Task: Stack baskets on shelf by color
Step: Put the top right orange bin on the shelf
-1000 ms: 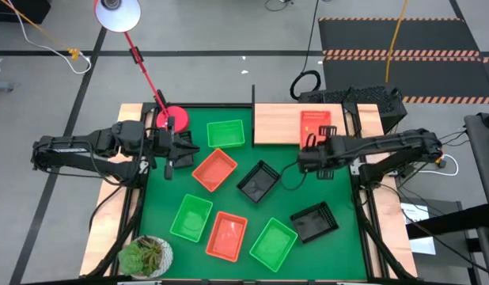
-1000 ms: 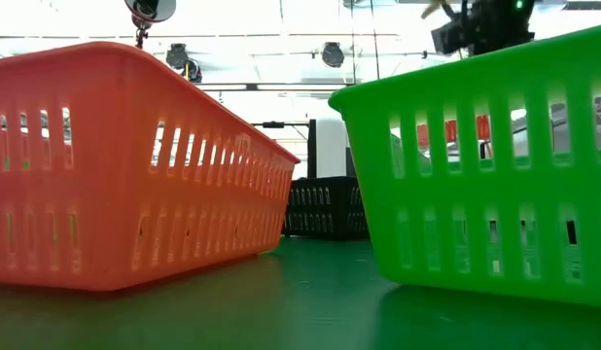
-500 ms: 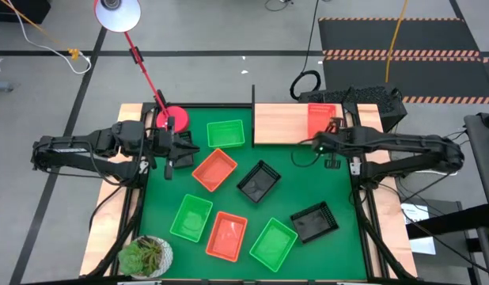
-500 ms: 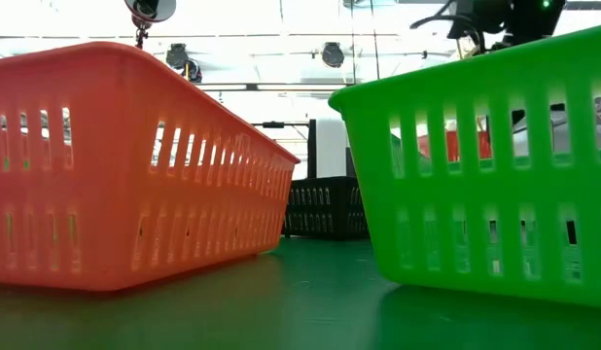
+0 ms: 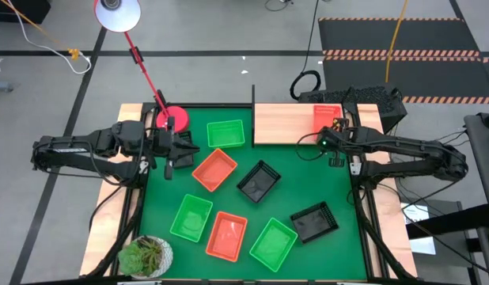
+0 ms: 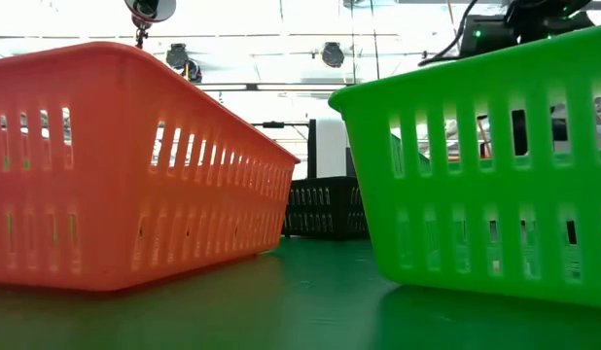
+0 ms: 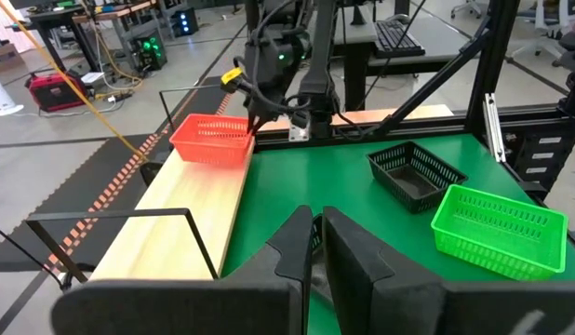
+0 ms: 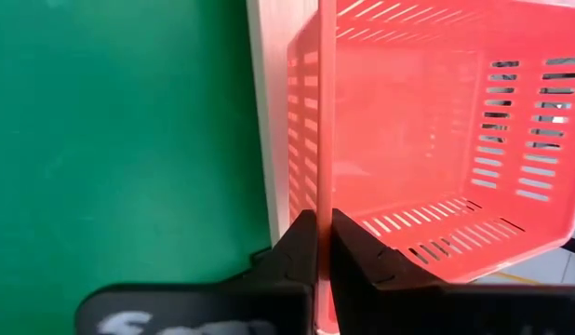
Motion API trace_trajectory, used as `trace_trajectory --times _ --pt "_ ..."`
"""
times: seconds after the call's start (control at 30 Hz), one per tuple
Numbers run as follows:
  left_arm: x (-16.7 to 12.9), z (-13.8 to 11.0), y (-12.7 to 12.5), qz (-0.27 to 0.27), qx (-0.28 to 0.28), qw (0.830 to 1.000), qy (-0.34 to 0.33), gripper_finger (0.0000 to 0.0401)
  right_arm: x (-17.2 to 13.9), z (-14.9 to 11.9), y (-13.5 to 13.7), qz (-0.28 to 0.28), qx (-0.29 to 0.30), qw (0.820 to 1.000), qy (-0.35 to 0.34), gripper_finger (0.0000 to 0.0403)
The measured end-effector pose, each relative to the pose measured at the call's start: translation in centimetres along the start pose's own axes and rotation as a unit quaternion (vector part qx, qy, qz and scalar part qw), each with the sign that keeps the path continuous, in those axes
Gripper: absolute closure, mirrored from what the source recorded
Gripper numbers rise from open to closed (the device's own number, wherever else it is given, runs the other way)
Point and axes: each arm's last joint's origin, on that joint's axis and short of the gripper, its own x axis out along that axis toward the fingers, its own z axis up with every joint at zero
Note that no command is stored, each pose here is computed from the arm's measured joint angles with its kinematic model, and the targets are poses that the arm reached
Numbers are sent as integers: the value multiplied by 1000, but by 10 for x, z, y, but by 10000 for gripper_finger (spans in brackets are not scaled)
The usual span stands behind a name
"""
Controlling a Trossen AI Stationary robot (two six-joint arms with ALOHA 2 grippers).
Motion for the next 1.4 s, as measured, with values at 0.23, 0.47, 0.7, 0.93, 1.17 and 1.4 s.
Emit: trace_trajectory --times 0.23,0.47,0.7,0.93,1.17,1.4 --pt "0 0 0 0 0 1000 0 368 7 -2 -5 1 -1 1000 6 399" --pt "0 0 0 0 0 1000 0 368 10 -3 -10 23 -1 1000 -7 395" --pt "0 0 0 0 0 1000 0 368 12 -5 -14 22 16 1000 3 393" --pt "0 0 0 0 -1 1000 0 368 14 -7 -17 20 27 999 10 392" --pt "0 0 0 0 -1 1000 0 368 14 -8 -18 19 28 999 12 392" --pt "0 0 0 0 -1 1000 0 368 14 -8 -18 19 27 999 12 391"
